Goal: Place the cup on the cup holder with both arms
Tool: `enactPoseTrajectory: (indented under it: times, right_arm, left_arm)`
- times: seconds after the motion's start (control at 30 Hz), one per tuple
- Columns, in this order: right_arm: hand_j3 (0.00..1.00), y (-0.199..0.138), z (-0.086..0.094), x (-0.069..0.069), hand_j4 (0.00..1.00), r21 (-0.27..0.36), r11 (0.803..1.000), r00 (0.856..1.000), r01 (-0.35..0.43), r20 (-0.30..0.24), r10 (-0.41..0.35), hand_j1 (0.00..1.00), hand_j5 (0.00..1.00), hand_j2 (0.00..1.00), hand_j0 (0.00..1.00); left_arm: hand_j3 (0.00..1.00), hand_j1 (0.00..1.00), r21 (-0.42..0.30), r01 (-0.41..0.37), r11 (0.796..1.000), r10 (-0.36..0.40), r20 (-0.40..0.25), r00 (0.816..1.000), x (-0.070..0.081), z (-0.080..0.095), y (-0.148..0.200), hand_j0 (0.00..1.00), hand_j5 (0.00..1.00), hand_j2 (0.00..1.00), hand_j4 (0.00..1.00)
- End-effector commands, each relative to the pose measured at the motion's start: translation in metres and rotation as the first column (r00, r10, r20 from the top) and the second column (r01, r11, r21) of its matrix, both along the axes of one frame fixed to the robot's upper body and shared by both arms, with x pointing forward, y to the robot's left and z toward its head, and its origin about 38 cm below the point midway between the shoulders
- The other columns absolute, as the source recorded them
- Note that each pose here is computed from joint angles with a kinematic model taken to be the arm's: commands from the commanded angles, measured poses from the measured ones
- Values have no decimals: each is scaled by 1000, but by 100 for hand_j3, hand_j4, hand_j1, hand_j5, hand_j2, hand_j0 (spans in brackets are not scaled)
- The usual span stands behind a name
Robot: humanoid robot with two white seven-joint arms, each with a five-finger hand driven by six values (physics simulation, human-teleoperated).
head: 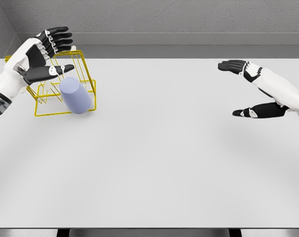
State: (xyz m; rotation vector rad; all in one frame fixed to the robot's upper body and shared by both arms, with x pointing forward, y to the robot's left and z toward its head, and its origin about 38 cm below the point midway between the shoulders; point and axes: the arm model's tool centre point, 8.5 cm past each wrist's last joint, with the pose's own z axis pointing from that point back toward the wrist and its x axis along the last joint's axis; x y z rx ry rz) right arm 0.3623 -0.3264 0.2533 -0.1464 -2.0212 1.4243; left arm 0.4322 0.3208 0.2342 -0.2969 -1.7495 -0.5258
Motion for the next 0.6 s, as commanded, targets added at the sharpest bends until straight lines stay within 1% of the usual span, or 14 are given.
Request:
enactPoseTrajectory:
  times: [0.0,0.07,0.2,0.23,0.27,0.33,0.4,0.47,0.5,0.53,0.57]
  right_arm:
    - [100,0,1,0,100,7,1000,1000,-1,-3,1,100,100,100,100]
    - [100,-1,0,0,100,8,1000,1000,0,-4,0,100,100,100,100]
    - [100,-1,1,0,100,8,1000,1000,2,-3,-2,100,100,100,100]
    - [100,-1,1,0,100,8,1000,1000,2,-3,-2,100,100,100,100]
    - [100,-1,1,0,100,8,1000,1000,2,-3,-2,100,100,100,100]
    - [100,-1,0,0,100,8,1000,1000,0,-4,0,100,100,100,100]
    - [100,-1,0,0,100,8,1000,1000,0,-4,0,100,100,100,100]
    - [100,-1,1,0,100,8,1000,1000,2,-3,-2,100,100,100,100]
    - [100,-1,1,0,100,8,1000,1000,2,-3,-2,100,100,100,100]
    - [100,-6,-4,3,100,10,1000,1000,17,-20,-16,100,100,100,100]
    - [100,-4,-4,2,100,11,1000,1000,12,-18,-12,100,100,100,100]
  left_arm:
    - [82,82,-3,5,1000,-5,-4,1000,0,-1,-2,82,82,82,82]
    - [82,82,-3,11,1000,-11,6,1000,0,2,-4,82,82,82,82]
    - [87,87,25,35,999,-36,42,998,-9,19,-2,87,87,87,87]
    - [90,90,32,38,999,-40,47,998,-11,21,-1,90,90,90,90]
    - [100,100,45,42,998,-45,50,998,-14,24,0,100,100,100,100]
    - [100,100,80,45,996,-50,60,997,-19,32,5,100,100,100,100]
    - [100,100,87,45,995,-54,99,994,-24,35,12,100,100,100,100]
    - [100,100,95,39,995,-50,118,992,-30,32,21,100,100,100,100]
    - [100,100,88,35,995,-45,109,993,-35,22,25,100,100,100,100]
    - [100,100,83,24,996,-33,108,994,-37,20,29,100,100,100,100]
    - [100,100,79,11,997,-19,110,994,-41,17,35,100,100,100,100]
